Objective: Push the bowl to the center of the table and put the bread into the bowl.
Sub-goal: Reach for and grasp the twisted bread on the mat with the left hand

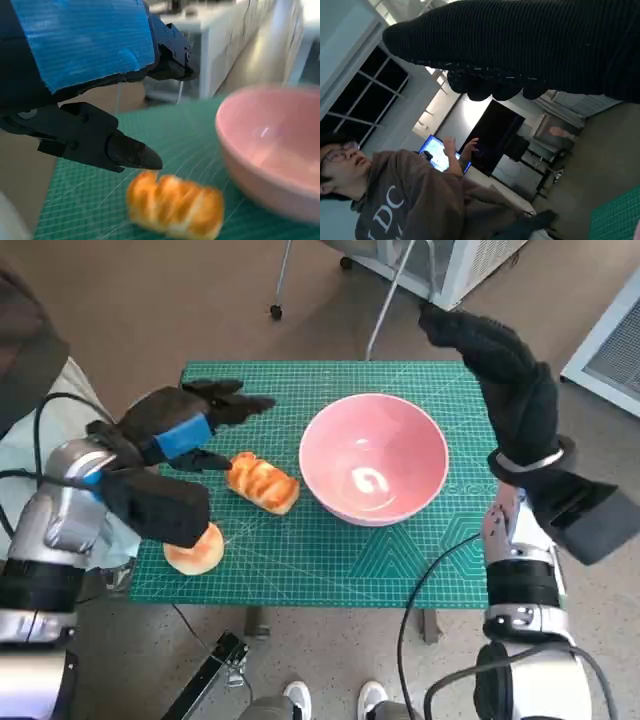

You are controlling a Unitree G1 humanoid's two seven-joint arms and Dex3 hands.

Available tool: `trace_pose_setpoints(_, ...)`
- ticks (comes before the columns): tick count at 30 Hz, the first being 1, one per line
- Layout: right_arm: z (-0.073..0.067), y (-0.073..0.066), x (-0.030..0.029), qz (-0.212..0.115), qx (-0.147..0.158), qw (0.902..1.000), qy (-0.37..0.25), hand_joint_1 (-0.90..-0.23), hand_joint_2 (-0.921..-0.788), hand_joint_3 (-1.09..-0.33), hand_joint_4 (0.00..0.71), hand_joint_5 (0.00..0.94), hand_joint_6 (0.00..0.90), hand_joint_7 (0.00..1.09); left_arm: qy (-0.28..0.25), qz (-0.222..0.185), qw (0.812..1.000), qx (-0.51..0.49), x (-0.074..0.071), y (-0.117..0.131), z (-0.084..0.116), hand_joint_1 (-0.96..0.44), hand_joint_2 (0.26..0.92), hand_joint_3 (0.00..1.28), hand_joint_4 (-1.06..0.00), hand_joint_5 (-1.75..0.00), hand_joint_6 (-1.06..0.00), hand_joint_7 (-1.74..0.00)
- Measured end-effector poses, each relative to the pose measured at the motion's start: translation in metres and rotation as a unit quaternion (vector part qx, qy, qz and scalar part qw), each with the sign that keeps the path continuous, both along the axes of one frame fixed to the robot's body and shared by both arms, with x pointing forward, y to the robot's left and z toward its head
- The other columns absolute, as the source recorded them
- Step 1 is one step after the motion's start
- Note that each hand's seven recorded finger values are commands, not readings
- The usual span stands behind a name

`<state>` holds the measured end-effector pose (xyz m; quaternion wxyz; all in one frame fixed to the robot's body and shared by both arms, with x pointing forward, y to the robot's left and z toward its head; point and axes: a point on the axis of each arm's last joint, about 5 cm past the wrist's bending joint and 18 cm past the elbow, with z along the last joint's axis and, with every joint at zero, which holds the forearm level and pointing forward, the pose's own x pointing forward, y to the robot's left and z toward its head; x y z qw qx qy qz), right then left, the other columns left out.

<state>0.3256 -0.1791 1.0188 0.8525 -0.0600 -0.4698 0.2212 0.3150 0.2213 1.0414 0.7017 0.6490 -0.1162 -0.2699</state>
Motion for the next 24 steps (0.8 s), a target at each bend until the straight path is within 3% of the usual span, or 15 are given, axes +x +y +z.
trace_pose_setpoints(10,0.000,0.000,-0.0047,-0.006,0.003,0.9999,-0.011,-0.692,-0.921,-0.732,0.234,0.034,-0.001,0.64,0.034,0.019,0.998,0.047,0.013,-0.002,-0.011,-0.22,0.833,0.00,-0.28,0.00,-0.40,-0.08)
trace_pose_setpoints(24,-0.003,-0.002,-0.0076,-0.005,0.013,0.9998,-0.011,-0.684,-0.921,-0.729,0.232,0.035,-0.001,0.65,0.062,0.024,0.996,0.061,0.020,-0.004,-0.017,-0.23,0.822,0.00,-0.30,-0.01,-0.42,-0.09)
